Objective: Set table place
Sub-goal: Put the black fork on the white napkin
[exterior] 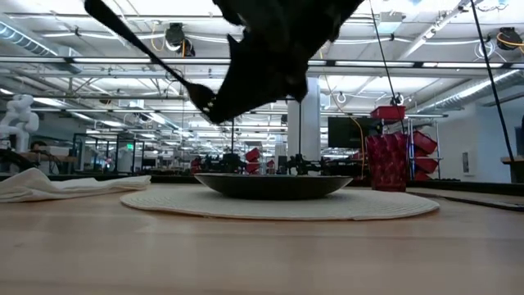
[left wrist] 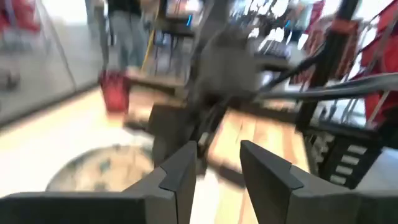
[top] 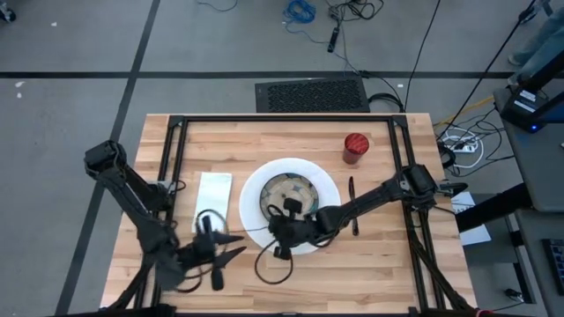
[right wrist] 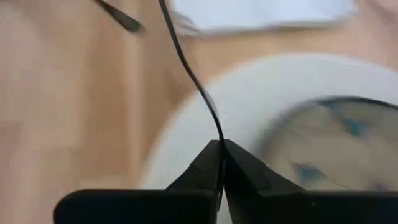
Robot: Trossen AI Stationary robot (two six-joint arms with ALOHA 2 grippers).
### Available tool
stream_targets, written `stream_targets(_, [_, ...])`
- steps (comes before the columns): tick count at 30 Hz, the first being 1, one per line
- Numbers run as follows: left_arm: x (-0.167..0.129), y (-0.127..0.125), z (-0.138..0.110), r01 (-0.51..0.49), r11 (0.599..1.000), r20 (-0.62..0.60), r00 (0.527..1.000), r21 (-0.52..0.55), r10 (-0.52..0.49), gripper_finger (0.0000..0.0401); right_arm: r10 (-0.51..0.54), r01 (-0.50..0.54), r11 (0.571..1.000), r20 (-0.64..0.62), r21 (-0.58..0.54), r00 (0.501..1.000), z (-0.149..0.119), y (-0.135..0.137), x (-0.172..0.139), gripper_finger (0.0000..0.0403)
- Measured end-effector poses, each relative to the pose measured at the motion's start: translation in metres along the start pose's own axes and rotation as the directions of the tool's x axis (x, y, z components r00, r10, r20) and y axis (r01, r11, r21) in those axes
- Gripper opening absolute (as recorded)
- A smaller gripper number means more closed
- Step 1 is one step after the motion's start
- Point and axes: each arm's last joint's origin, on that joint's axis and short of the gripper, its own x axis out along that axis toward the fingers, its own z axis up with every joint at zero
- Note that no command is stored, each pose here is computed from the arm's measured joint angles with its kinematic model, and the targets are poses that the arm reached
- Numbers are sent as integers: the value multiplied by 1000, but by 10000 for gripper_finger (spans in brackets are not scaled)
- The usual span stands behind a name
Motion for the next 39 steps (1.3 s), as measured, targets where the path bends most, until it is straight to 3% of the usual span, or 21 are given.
stream_targets(3, [17,14,-12,-33,998,-113,993,-55,26,110,-83,80,995,-50,-55,995,9,4,-12,0])
stream_targets(7, [41,28,-22,-73,996,-215,975,-53,60,110,-95,83,989,-93,-123,991,21,11,-26,0])
stream_targets(11, [63,29,-27,-10,1000,-270,963,-9,7,110,-120,97,983,-141,-156,983,24,10,-33,0])
stream_targets(15, [80,31,-38,5,999,-298,954,36,6,110,-137,106,979,-176,-177,975,20,8,-33,0])
stream_targets(26, [116,39,-77,-80,990,-345,931,115,116,110,-108,83,979,-127,-186,986,22,18,-35,0])
stream_targets(39, [122,39,-80,-88,992,-332,936,95,115,109,-100,75,980,-128,-185,987,21,21,-36,0])
